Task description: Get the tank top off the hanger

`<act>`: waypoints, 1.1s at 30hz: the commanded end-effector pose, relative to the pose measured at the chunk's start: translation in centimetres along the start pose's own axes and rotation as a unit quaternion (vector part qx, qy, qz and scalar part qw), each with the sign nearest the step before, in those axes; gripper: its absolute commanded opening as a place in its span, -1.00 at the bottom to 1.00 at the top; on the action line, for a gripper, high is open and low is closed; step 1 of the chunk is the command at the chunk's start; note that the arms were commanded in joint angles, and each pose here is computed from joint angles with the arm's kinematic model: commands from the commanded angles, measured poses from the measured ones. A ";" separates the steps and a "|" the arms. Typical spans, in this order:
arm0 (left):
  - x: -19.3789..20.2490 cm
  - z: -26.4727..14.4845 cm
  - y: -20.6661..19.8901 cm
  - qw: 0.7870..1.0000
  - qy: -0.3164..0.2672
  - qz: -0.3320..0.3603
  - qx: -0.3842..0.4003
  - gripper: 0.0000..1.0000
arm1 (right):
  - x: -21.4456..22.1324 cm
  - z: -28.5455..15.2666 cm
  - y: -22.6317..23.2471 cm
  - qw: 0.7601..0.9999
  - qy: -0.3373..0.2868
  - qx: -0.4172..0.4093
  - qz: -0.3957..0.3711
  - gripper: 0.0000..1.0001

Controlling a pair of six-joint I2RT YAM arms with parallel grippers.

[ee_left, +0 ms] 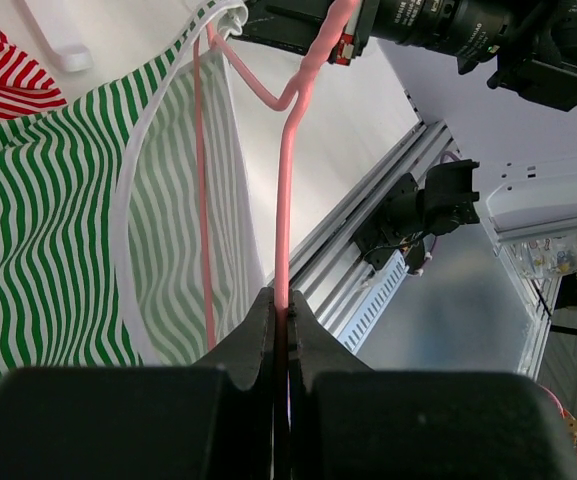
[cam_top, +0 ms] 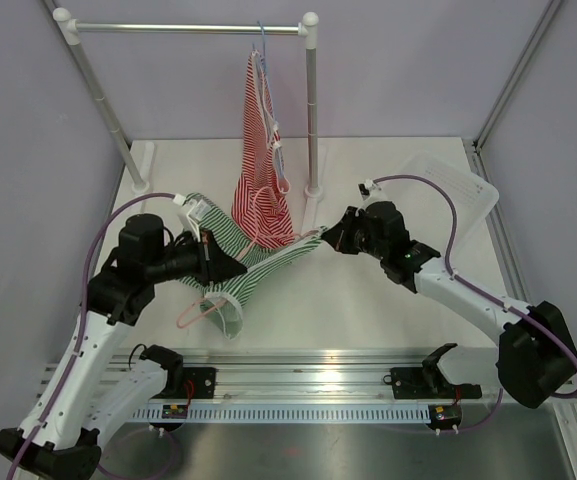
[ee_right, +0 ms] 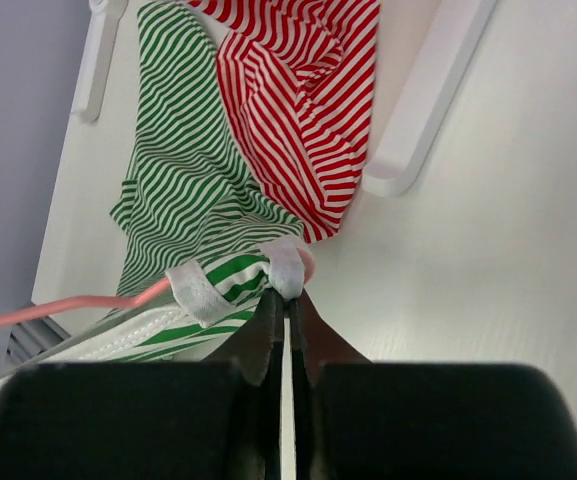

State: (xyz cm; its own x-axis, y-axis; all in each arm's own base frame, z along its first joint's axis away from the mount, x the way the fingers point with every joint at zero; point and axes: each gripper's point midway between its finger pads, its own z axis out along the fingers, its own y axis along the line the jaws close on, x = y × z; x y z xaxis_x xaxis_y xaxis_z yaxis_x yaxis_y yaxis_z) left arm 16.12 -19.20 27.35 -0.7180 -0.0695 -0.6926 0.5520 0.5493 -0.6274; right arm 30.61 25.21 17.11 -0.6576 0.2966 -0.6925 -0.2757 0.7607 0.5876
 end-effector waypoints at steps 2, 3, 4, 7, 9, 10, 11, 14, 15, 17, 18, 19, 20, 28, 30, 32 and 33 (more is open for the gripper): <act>-1.4 -2.1 -3.7 0.996 -0.031 0.057 0.053 -1.00 | -3.3 -0.6 -4.0 0.992 -0.053 0.116 0.014 -1.00; -1.4 -2.4 -4.2 0.996 -0.034 0.063 0.061 -1.00 | -3.9 -0.6 -4.4 0.991 -0.055 0.122 0.022 -1.00; -1.3 -2.7 -4.8 0.994 -0.034 0.069 0.074 -1.00 | -3.8 -0.4 -4.8 0.990 -0.051 0.127 0.028 -1.00; -1.5 -3.6 -6.1 0.991 -0.043 0.088 0.094 -1.00 | -3.8 0.1 -3.8 0.994 -0.032 0.098 0.035 -1.00; -1.8 -4.0 -6.7 0.989 -0.049 0.096 0.102 -1.00 | -3.9 0.1 -2.4 0.997 -0.017 0.066 0.032 -1.00; -1.9 -4.2 -7.1 0.988 -0.052 0.101 0.108 -1.00 | -4.0 0.0 -1.8 0.998 -0.013 0.053 0.027 -1.00; -2.3 -4.3 -7.5 0.986 -0.059 0.108 0.113 -1.00 | -4.3 -0.2 -0.8 0.999 -0.016 0.031 0.022 -1.00; -4.0 -4.4 -8.5 0.982 -0.082 0.111 0.127 -1.00 | -5.1 -1.5 2.2 0.999 -0.020 -0.037 0.011 -1.00; -4.6 -4.4 -8.8 0.981 -0.092 0.114 0.131 -1.00 | -5.1 -1.9 3.1 0.998 -0.017 -0.059 0.005 -1.00; -6.0 -4.6 -10.1 0.973 -0.111 0.126 0.158 -1.00 | -5.9 -3.1 4.0 0.997 -0.025 -0.068 -0.006 -1.00; -6.6 -4.7 -10.5 0.970 -0.123 0.129 0.163 -1.00 | -6.2 -3.4 4.0 0.997 -0.030 -0.066 -0.009 -1.00; -7.3 -4.7 -10.5 0.969 -0.141 0.128 0.159 -1.00 | -6.5 -4.2 4.5 0.996 -0.037 -0.074 -0.014 -1.00; -8.7 -5.3 -11.5 0.960 -0.177 0.135 0.171 -1.00 | -6.6 -4.6 4.9 0.996 -0.039 -0.084 -0.016 -1.00; -15.8 -7.7 -14.2 0.881 -0.381 0.179 0.217 -1.00 | -5.5 -13.0 14.4 0.938 0.001 -0.335 -0.093 -1.00; -16.5 -6.5 -14.6 0.875 -0.375 0.193 0.240 -0.98 | -5.7 -15.4 15.9 0.924 -0.003 -0.367 -0.111 -1.00; -17.1 -6.9 -16.7 0.849 -0.384 0.231 0.282 -0.87 | -5.9 -17.0 17.0 0.913 -0.003 -0.389 -0.127 -1.00; -17.2 -5.8 -16.7 0.848 -0.368 0.242 0.297 -0.86 | -5.5 -18.5 17.6 0.899 0.002 -0.413 -0.145 -1.00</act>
State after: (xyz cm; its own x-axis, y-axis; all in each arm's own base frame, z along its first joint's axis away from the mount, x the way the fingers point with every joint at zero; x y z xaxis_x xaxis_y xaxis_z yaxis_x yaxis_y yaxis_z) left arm 18.37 -21.85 46.76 -0.1808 -0.4936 -0.8507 0.9064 0.2521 -0.3389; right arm 20.88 26.57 33.61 -0.6005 0.1884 -0.7771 -0.7154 0.3076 0.6274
